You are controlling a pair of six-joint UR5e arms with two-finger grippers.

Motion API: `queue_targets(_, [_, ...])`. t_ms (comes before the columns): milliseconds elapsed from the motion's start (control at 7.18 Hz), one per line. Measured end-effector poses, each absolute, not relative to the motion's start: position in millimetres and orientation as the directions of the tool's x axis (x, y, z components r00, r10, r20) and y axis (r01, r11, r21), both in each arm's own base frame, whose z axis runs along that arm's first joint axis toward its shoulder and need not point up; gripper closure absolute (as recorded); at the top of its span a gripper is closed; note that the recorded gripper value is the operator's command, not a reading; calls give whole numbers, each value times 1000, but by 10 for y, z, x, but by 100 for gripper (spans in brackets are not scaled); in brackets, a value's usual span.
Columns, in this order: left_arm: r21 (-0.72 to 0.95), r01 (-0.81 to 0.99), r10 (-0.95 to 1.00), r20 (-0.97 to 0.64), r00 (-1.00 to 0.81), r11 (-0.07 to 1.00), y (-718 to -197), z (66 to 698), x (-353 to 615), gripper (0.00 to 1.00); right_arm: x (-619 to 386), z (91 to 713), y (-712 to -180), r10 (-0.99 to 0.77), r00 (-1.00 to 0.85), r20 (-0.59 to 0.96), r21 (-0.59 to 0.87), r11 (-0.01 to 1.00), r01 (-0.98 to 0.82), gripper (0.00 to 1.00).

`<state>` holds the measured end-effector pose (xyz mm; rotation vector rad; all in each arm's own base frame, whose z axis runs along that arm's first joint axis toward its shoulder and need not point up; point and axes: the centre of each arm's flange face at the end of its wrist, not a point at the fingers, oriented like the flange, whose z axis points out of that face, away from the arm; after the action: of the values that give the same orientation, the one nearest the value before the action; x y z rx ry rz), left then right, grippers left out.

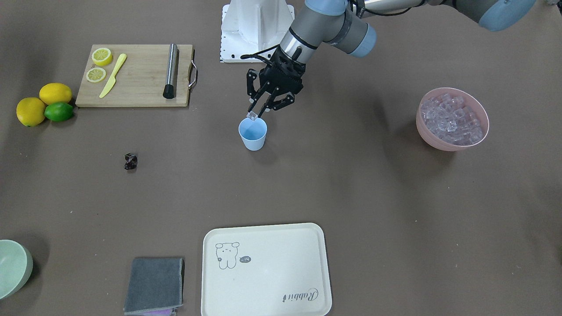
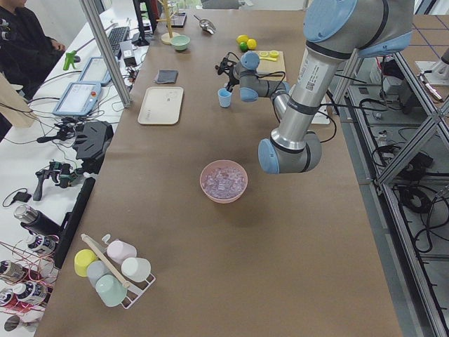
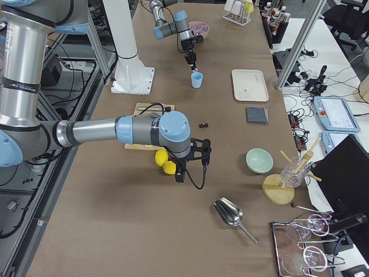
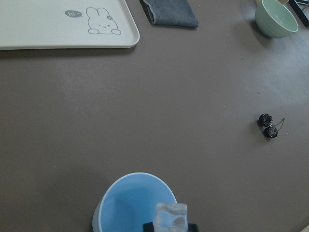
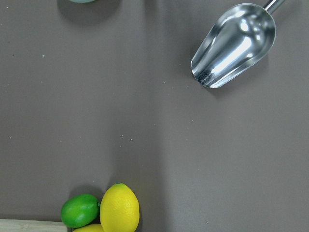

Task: Put ice and cherries in cup
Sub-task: 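Open the left gripper to drop the ice cube into the blue cup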

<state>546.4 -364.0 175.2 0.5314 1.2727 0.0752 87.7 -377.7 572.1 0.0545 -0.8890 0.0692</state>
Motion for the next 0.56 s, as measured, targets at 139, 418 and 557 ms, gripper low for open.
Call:
queue_targets(139, [418,237,338,-887,315,877,-3645,1779,5478,93,876,5718,-3778,37,628,778,19,996,-83,0])
queue_targets(418, [410,247,325,-889,322,878,-3675,1796,5470,4,875,5717,-3774,37,627,778,19,996,-83,0])
queue_targets(557, [398,259,306,-892,331,880,-3691,1794,5475,3,876,5717,-3774,36,627,778,20,996,-82,0])
